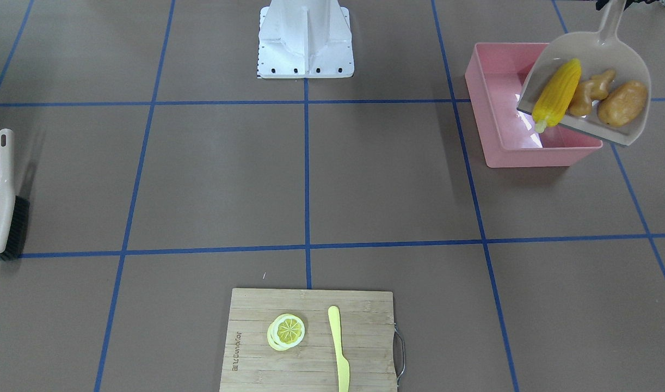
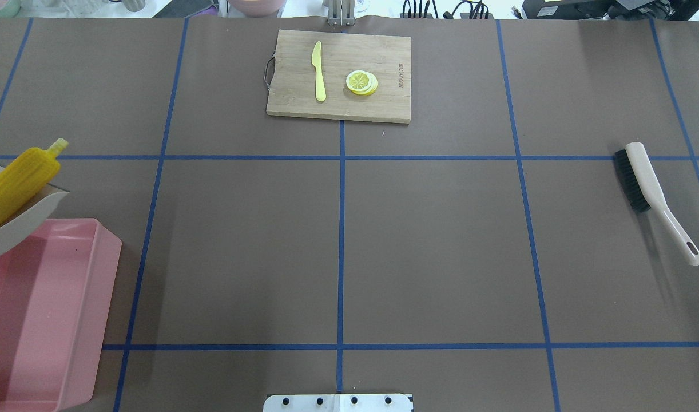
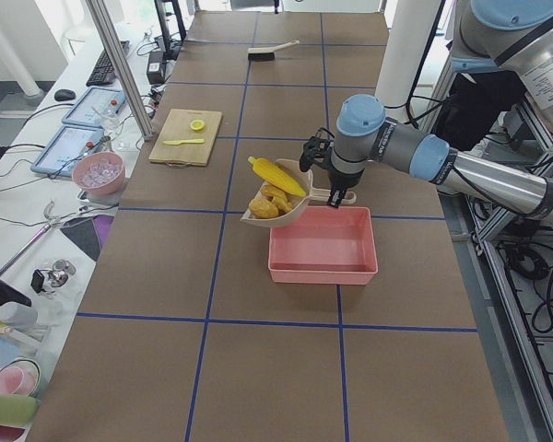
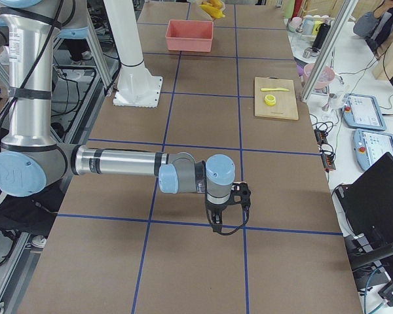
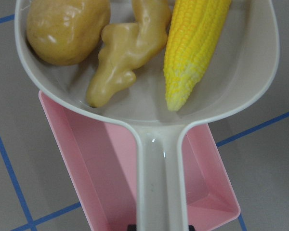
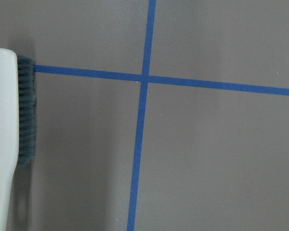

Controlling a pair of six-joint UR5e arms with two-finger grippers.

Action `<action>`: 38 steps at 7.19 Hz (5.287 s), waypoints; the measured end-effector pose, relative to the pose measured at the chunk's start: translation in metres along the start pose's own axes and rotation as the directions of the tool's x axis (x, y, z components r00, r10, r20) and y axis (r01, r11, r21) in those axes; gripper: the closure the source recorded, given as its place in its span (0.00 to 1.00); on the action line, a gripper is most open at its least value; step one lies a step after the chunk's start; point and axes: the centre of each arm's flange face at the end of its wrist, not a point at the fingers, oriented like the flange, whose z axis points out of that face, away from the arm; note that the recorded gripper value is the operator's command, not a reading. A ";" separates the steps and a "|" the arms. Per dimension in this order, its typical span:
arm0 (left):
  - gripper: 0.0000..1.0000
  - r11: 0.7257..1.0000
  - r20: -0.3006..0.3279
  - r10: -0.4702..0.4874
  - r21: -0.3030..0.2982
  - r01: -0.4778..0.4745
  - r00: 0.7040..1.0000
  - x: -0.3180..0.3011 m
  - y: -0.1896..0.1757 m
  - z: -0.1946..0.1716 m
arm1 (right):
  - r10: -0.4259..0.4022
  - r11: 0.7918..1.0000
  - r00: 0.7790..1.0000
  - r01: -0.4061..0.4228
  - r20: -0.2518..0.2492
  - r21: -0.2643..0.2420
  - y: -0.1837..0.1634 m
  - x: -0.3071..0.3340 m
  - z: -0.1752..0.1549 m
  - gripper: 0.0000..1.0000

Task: Sweep and dump trash into bin
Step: 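Hold the dustpan above the pink bin with the left gripper, then tilt the dustpan with the left gripper to pour items into the pink bin, then hold the emptied dustpan upright above the pink bin with the left gripper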

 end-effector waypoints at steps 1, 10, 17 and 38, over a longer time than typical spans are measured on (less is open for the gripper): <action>1.00 1.000 0.002 -0.008 -0.011 0.008 1.000 0.000 0.004 0.000 | 0.000 1.000 1.000 0.000 0.002 -0.001 0.004 0.001 0.001 0.00; 1.00 0.997 0.033 0.081 0.000 -0.081 0.996 -0.007 0.059 0.000 | 0.011 1.000 1.000 -0.011 0.004 -0.015 0.013 0.007 0.008 0.00; 1.00 0.994 -0.034 0.090 -0.059 -0.092 0.995 -0.008 0.108 0.003 | 0.016 1.000 1.000 -0.017 -0.005 -0.022 0.017 0.011 0.011 0.00; 1.00 0.828 -0.148 -0.364 -0.504 0.246 0.920 0.027 0.076 0.029 | 0.028 0.999 1.000 -0.028 -0.008 -0.036 0.023 0.016 0.017 0.00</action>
